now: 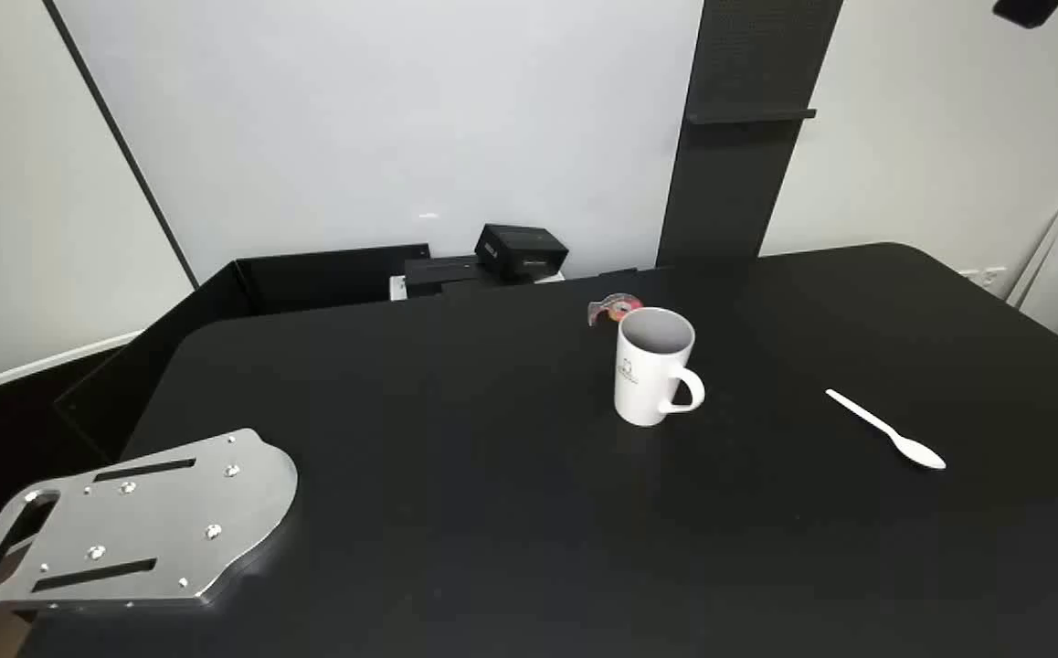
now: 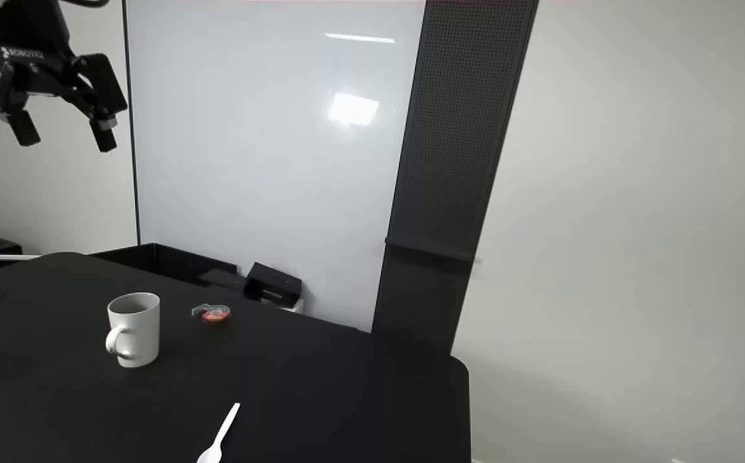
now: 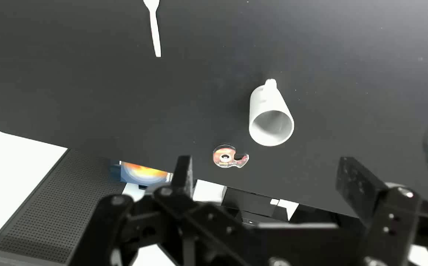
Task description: Place the white spoon inside the mug
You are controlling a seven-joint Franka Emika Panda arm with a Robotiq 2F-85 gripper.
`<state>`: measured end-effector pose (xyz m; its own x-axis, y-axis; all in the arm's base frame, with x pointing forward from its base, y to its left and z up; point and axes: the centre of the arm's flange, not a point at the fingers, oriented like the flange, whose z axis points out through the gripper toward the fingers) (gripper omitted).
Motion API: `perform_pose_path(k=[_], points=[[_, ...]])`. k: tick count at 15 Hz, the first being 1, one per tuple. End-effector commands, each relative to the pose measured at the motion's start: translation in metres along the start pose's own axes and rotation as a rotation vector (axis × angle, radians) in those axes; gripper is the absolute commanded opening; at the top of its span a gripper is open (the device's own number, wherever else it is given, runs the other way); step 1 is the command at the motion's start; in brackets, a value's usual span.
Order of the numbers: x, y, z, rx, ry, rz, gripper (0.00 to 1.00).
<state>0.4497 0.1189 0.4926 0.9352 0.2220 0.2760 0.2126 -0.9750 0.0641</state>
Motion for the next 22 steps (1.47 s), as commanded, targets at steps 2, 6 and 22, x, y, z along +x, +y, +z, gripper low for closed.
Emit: perform_pose_path(k=[2,6,22], points=[[0.000,0.000,0.000,0.000,0.000,0.000,1.00],[0.000,0.000,0.000,0.000,0.000,0.000,1.00],[0.004,0.091,0.033,-0.018,0.063,0.138,1.00]])
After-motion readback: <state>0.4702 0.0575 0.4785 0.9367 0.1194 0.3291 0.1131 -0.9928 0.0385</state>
